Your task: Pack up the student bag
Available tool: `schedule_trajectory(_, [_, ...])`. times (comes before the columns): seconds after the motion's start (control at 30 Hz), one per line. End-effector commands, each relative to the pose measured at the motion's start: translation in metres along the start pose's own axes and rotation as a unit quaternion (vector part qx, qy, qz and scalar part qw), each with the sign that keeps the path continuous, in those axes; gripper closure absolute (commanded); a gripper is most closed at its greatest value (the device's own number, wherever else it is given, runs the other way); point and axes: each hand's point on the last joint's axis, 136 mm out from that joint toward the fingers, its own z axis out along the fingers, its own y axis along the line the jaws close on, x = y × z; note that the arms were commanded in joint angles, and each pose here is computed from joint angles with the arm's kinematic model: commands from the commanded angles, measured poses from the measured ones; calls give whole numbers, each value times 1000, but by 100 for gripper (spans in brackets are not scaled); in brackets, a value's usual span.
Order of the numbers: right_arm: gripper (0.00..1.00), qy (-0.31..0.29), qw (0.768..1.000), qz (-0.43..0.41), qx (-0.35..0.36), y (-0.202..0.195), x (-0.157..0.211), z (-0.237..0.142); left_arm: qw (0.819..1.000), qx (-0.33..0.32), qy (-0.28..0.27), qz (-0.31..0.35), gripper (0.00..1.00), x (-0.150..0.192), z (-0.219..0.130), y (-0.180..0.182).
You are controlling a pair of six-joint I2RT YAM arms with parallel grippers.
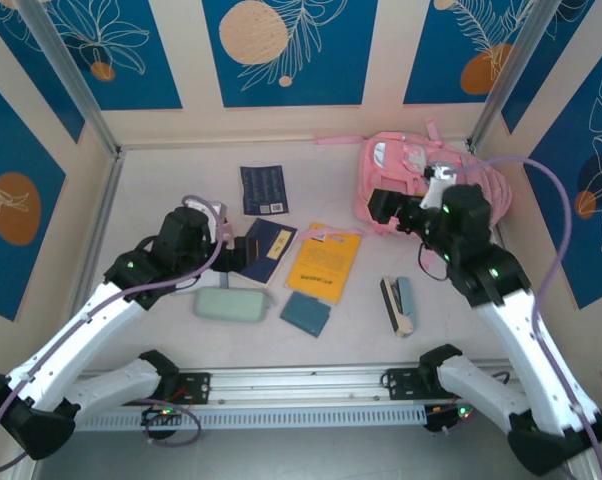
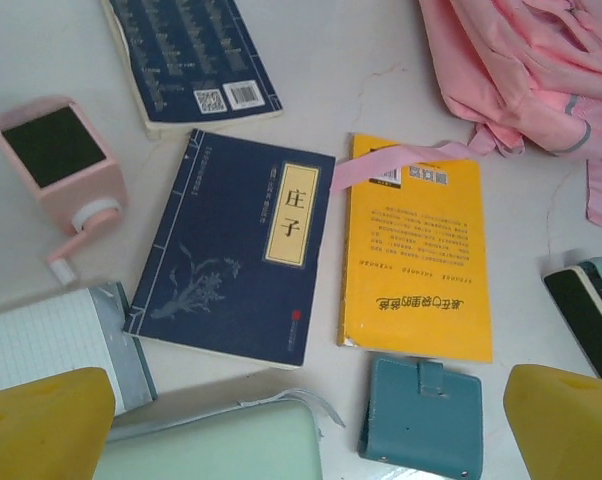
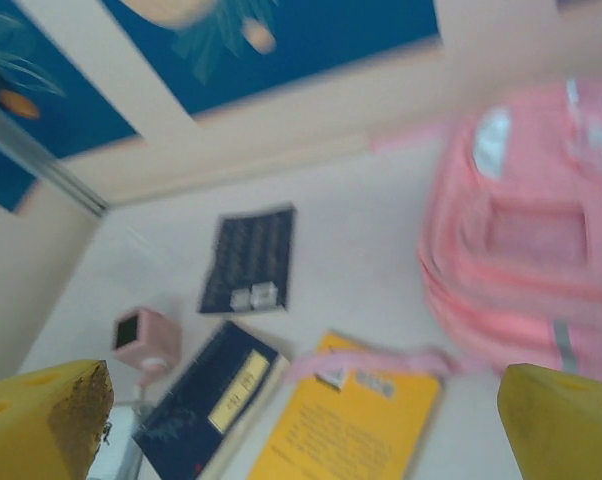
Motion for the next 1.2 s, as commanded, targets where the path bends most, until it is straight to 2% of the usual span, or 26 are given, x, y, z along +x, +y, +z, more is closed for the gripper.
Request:
schedule_trajectory(0.0, [1,97,985,131,56,-38,47,22,1000,0,13,-28,0,-4,4,-4])
schedule_trajectory(0.07, [0,84,979,175,62,-56,46,34,1000,6,16,-18,0,-9,11,-10])
schedule_trajectory(0.13, [0,74,962,242,105,-87,49,40,999,26,16,-12,0,-15,16,-19])
schedule_trajectory(0.23, [0,74,912,359,185,-139,66,47,998,62,14,5,0,-22,26,-36])
schedule_trajectory(0.37, [1,49,862,432,260,-182,82,58,998,55,22,19,0,-24,45,-37])
schedule_trajectory(0.53, [1,34,797,528,292,-221,98,76,997,57,40,40,0,-14,61,-36])
schedule_trajectory(0.63, [1,28,777,565,277,-238,102,96,996,67,45,42,0,-9,67,-38])
schedule_trajectory(0.73, [1,19,778,577,248,-246,97,119,994,82,51,46,0,-5,71,-43])
schedule_trajectory(0.8, [6,15,785,579,221,-247,92,134,993,89,54,47,0,-4,74,-45])
schedule_trajectory(0.87, [18,16,791,577,203,-250,88,147,993,93,57,49,0,-2,76,-46])
schedule_trajectory(1.0, [48,21,785,585,202,-258,92,161,992,96,62,52,0,2,80,-46])
schedule_trajectory(1.07, [65,21,784,587,201,-260,94,165,992,93,64,53,0,3,82,-45])
schedule_trajectory(1.13, [86,25,785,589,193,-258,92,169,992,92,67,53,0,3,83,-45])
schedule_trajectory(1.17, [91,25,786,589,187,-256,89,171,992,90,69,52,0,3,84,-44])
